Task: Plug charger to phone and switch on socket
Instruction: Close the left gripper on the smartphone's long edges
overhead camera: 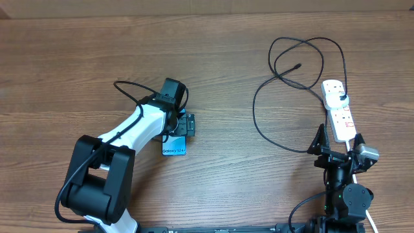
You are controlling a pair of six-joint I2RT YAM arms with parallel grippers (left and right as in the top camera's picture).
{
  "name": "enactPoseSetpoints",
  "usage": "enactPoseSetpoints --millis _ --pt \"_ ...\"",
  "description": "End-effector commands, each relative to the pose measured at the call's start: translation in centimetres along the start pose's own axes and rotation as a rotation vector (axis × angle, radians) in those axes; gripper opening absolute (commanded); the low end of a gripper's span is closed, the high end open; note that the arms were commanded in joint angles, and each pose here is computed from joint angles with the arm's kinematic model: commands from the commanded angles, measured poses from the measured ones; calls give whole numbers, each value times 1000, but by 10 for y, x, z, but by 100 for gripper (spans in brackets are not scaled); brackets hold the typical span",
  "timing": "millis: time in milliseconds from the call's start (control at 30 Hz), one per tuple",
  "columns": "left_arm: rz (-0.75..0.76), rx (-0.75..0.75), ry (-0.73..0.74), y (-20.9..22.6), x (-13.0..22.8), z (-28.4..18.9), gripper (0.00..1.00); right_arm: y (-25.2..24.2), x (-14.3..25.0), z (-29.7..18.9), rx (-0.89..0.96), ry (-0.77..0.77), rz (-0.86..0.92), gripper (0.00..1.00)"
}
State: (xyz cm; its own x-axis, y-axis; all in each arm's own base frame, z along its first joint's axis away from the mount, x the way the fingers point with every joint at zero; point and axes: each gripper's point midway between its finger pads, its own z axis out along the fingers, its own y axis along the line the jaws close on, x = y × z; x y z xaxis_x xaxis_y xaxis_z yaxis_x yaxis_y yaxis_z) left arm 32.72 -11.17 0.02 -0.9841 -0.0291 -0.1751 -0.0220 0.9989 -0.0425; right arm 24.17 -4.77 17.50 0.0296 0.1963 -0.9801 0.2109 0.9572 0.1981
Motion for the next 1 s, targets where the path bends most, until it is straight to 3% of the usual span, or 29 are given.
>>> enactPoseSetpoints --millis 0,967 --pt "-7 58 85 -9 17 11 100 0 3 0 -1 -1 -5 100" --pt "-5 -35 166 8 35 30 99 0 3 0 -1 -1 -5 100"
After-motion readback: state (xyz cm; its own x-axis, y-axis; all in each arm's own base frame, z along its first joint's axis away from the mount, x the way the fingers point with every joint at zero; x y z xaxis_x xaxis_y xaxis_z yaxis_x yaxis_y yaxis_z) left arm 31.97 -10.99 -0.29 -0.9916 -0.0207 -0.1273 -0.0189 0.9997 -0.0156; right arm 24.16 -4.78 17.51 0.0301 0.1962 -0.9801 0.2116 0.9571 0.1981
